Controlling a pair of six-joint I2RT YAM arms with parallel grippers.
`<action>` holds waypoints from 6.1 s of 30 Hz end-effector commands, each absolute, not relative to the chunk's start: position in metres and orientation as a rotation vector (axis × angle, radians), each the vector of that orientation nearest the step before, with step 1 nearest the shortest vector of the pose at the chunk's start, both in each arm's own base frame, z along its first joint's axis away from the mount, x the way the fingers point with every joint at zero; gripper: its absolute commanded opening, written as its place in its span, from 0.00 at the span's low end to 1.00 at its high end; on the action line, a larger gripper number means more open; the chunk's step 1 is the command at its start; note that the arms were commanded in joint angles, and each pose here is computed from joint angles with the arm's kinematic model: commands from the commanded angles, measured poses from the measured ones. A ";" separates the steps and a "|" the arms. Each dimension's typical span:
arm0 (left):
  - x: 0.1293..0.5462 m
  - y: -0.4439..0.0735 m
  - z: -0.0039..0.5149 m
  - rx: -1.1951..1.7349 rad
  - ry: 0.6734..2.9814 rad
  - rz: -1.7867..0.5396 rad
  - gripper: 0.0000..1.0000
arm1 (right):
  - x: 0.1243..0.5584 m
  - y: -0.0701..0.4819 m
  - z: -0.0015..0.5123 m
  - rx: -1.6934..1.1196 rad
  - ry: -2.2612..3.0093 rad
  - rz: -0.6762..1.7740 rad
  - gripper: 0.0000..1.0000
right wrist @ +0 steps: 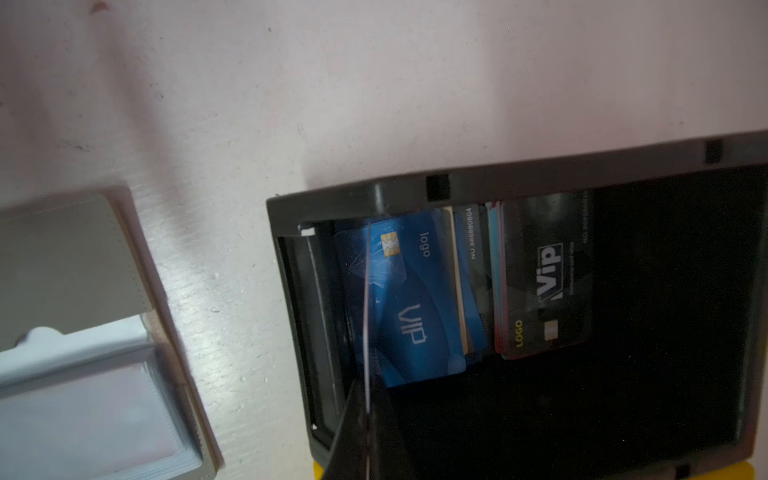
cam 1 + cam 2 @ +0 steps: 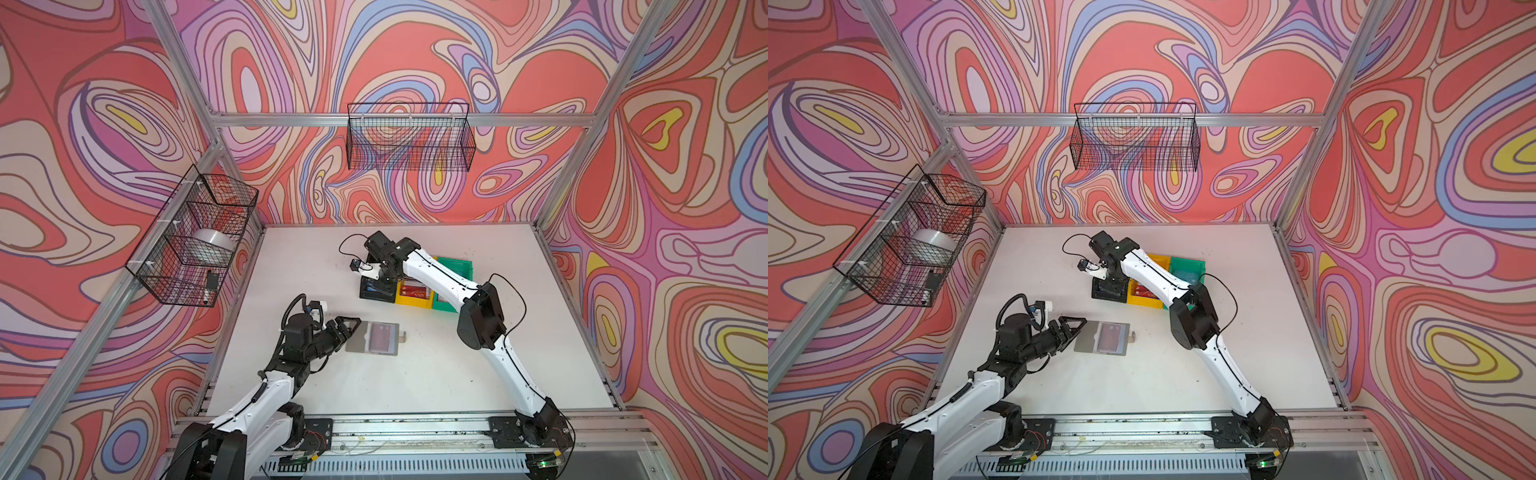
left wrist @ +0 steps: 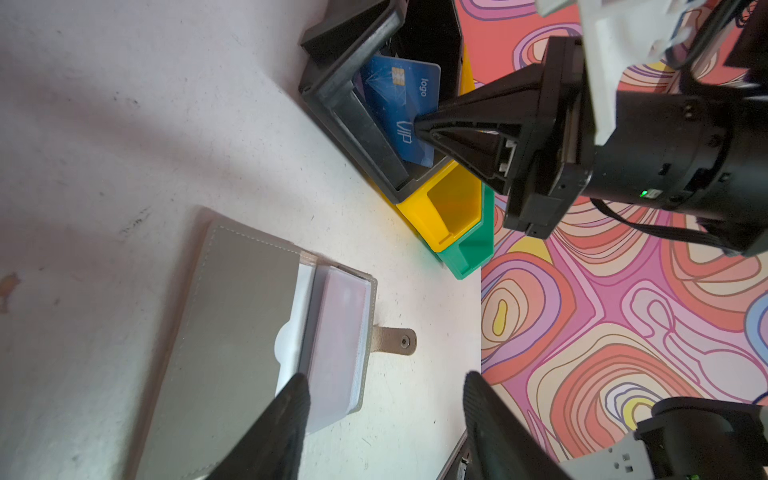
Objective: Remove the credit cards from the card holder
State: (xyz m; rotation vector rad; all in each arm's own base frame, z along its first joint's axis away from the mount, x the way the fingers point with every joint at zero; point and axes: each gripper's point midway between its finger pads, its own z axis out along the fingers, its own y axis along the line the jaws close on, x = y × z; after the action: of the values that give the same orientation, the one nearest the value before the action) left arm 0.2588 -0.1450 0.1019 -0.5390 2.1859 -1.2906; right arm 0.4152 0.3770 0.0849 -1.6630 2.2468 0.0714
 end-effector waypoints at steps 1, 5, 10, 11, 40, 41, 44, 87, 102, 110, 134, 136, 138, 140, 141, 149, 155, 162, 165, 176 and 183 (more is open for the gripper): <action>0.264 -0.147 0.114 -0.498 2.152 -1.298 0.62 | 0.402 0.355 0.069 -1.742 2.319 0.016 0.00; 0.265 -0.147 0.113 -0.500 2.153 -1.296 0.62 | 0.397 0.352 0.068 -1.761 2.329 0.019 0.00; 0.264 -0.147 0.113 -0.498 2.153 -1.293 0.62 | 0.394 0.344 0.073 -1.769 2.344 -0.012 0.00; 0.264 -0.147 0.113 -0.498 2.153 -1.295 0.62 | 0.393 0.344 0.076 -1.767 2.342 -0.016 0.00; 0.262 -0.146 0.107 -0.508 2.170 -1.286 0.62 | 0.449 0.360 0.104 -1.482 2.222 -0.156 0.25; 0.261 -0.146 0.104 -0.513 2.180 -1.281 0.62 | 0.450 0.362 0.109 -1.451 2.219 -0.140 0.25; 0.256 -0.143 0.094 -0.529 2.217 -1.255 0.62 | 0.448 0.369 0.122 -1.404 2.200 -0.071 0.26; 0.253 -0.143 0.044 -0.626 2.396 -1.187 0.50 | 0.277 0.358 0.057 -1.005 2.659 0.860 0.03; 0.249 -0.141 0.038 -0.639 2.411 -1.172 0.50 | 0.271 0.351 0.029 -1.016 2.748 0.781 0.01; 0.248 -0.140 0.037 -0.645 2.410 -1.173 0.50 | 0.263 0.354 0.013 -1.041 2.786 0.766 0.01; 0.247 -0.141 0.033 -0.643 2.418 -1.177 0.50 | 0.264 0.370 0.015 -1.063 2.779 0.800 0.00; 0.247 -0.141 0.033 -0.643 2.419 -1.178 0.50 | 0.264 0.371 0.016 -1.066 2.775 0.801 0.00; 0.247 -0.142 0.033 -0.642 2.419 -1.179 0.50 | 0.265 0.372 0.017 -1.068 2.774 0.798 0.01; 0.247 -0.142 0.032 -0.642 2.419 -1.180 0.50 | 0.265 0.371 0.019 -1.072 2.771 0.795 0.01; 0.247 -0.142 0.032 -0.642 2.420 -1.179 0.50 | 0.265 0.371 0.020 -1.071 2.772 0.792 0.00; 0.251 -0.142 0.063 -0.604 2.397 -1.180 0.50 | 0.264 0.367 0.020 -1.077 2.776 0.768 0.01; 0.249 -0.140 0.103 -0.545 2.341 -1.171 0.49 | 0.263 0.365 0.017 -1.076 2.786 0.764 0.01; 0.250 -0.154 0.092 -0.530 2.340 -1.302 0.43 | 0.261 0.365 0.015 -1.088 2.790 0.766 0.01; 0.254 -0.160 0.076 -0.542 2.363 -1.343 0.41 | 0.260 0.364 0.014 -1.090 2.795 0.762 0.01; 0.279 -0.180 0.056 -0.563 2.335 -1.510 0.29 | 0.258 0.360 0.012 -1.093 2.805 0.749 0.01; 0.278 -0.182 0.044 -0.568 2.368 -1.509 0.28 | 0.257 0.358 0.009 -1.106 2.812 0.736 0.01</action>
State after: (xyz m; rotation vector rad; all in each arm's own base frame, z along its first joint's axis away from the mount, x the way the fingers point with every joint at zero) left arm 0.2700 -0.1761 0.0340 -0.6263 2.4085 -1.4724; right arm 0.2672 0.3670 0.0274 -1.0712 2.7509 0.7944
